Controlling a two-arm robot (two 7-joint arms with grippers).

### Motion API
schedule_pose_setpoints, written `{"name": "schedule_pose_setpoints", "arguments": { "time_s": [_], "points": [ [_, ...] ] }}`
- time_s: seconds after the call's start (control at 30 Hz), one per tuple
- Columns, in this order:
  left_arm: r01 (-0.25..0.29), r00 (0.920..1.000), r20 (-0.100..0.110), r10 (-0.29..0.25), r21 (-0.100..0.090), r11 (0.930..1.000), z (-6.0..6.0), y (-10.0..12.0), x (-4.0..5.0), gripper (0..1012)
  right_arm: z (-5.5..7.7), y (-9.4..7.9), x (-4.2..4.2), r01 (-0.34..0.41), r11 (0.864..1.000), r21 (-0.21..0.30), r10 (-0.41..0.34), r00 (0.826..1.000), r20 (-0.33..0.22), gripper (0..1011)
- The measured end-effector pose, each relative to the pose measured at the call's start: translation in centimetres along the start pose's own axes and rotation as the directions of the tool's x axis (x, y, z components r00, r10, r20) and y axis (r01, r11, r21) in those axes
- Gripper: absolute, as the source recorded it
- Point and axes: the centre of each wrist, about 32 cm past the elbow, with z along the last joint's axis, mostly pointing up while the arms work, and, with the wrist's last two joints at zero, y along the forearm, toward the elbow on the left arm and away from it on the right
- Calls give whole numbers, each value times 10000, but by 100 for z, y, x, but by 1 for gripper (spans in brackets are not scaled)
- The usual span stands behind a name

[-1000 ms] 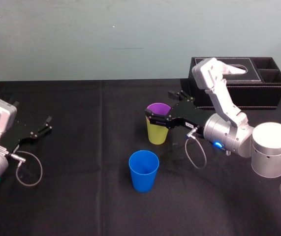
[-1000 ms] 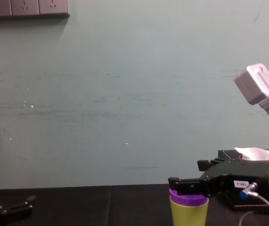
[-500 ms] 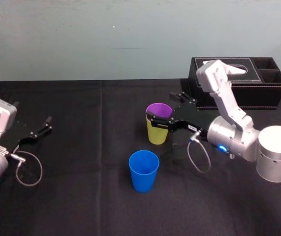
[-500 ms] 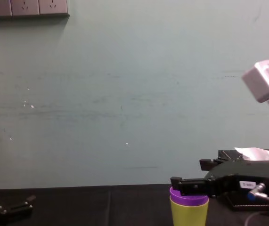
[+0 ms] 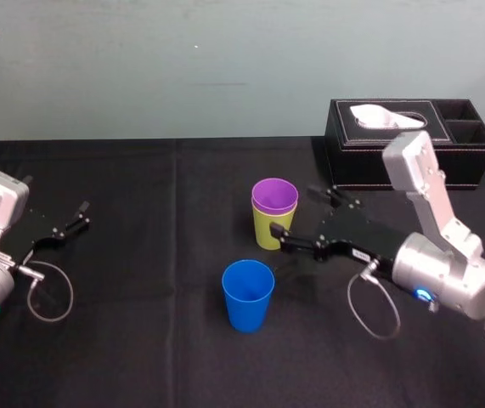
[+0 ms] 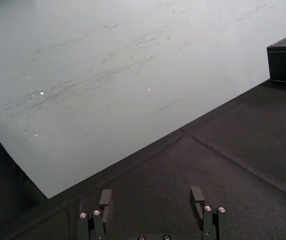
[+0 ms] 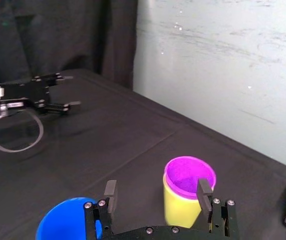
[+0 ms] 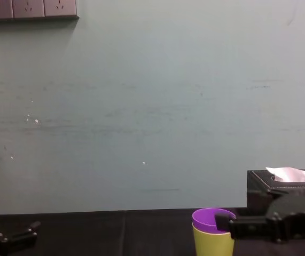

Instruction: Stack the three plastic cups sequentially using one hand.

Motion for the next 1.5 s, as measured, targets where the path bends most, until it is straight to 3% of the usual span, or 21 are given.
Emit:
{"name": "schedule_pose_setpoints", "arguments": {
  "time_s": [0.3,0.57,1.07,1.5],
  "points": [
    [0,10000,0,0,1,10000,0,0,0,1010,-130,-239,-133,-520,9986,42,521,9985,-189,1003],
    [-1,10000,0,1,0,10000,0,0,0,1010,-267,-324,-216,-730,9973,-83,727,9967,-360,1003],
    [-1,10000,0,1,0,10000,0,0,0,1010,-506,-289,-421,-1279,9903,-543,1253,9909,-488,1003],
    [0,10000,0,0,0,10000,0,0,0,1010,-558,-239,-462,-1425,9876,-662,1396,9891,-462,1003]
  ]
}}
